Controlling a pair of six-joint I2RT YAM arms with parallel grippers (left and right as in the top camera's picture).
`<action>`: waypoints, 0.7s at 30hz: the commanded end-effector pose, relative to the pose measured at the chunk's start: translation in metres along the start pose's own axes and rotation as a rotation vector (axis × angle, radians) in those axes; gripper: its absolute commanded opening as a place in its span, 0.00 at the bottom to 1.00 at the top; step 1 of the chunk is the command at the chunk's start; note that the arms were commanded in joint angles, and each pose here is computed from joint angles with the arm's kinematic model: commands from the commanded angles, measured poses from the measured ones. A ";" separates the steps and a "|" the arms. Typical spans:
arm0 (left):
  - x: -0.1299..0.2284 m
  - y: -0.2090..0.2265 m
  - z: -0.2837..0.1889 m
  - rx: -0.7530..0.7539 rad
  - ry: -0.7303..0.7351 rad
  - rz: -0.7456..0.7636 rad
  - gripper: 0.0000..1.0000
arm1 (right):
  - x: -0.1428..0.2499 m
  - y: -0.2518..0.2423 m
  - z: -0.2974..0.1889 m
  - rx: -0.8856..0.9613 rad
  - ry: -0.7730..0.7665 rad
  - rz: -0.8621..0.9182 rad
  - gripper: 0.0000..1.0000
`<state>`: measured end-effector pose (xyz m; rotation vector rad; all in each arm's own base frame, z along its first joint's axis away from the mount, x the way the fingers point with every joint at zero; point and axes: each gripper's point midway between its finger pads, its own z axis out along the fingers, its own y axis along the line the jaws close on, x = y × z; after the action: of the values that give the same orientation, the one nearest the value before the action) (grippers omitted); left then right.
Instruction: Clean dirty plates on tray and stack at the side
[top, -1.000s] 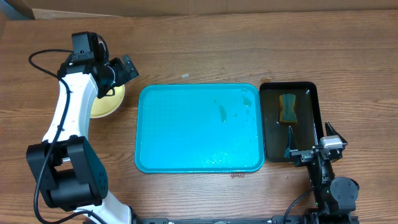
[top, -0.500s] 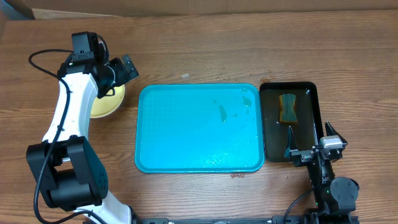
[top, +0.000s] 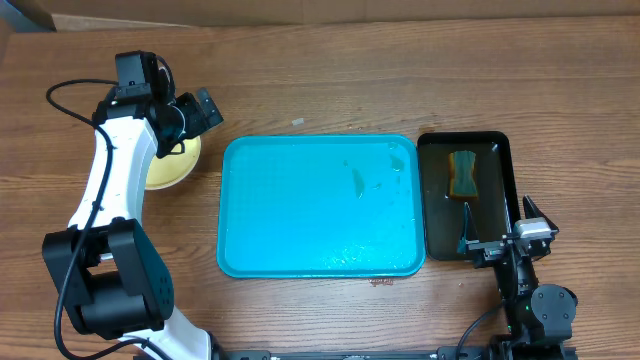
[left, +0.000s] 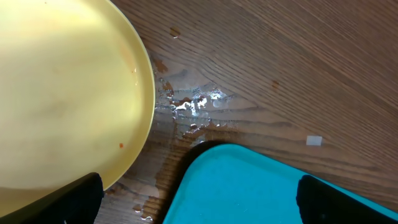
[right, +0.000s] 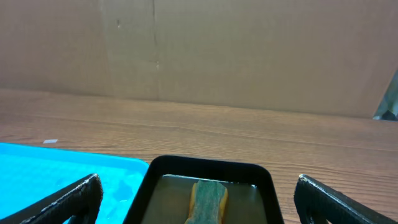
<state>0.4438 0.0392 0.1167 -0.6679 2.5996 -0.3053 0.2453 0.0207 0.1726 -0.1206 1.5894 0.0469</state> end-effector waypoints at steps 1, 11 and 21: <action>0.000 0.001 -0.004 0.006 -0.006 0.008 1.00 | 0.002 0.000 0.000 0.002 -0.002 -0.007 1.00; -0.022 -0.026 -0.090 0.084 -0.204 0.051 1.00 | 0.002 0.000 0.000 0.001 -0.002 -0.007 1.00; -0.012 -0.057 -0.264 0.242 -0.588 0.126 1.00 | 0.002 0.000 0.000 0.001 -0.002 -0.007 1.00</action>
<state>0.3789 0.0300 0.3319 -0.4816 2.0946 -0.3204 0.2453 0.0207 0.1725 -0.1203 1.5898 0.0472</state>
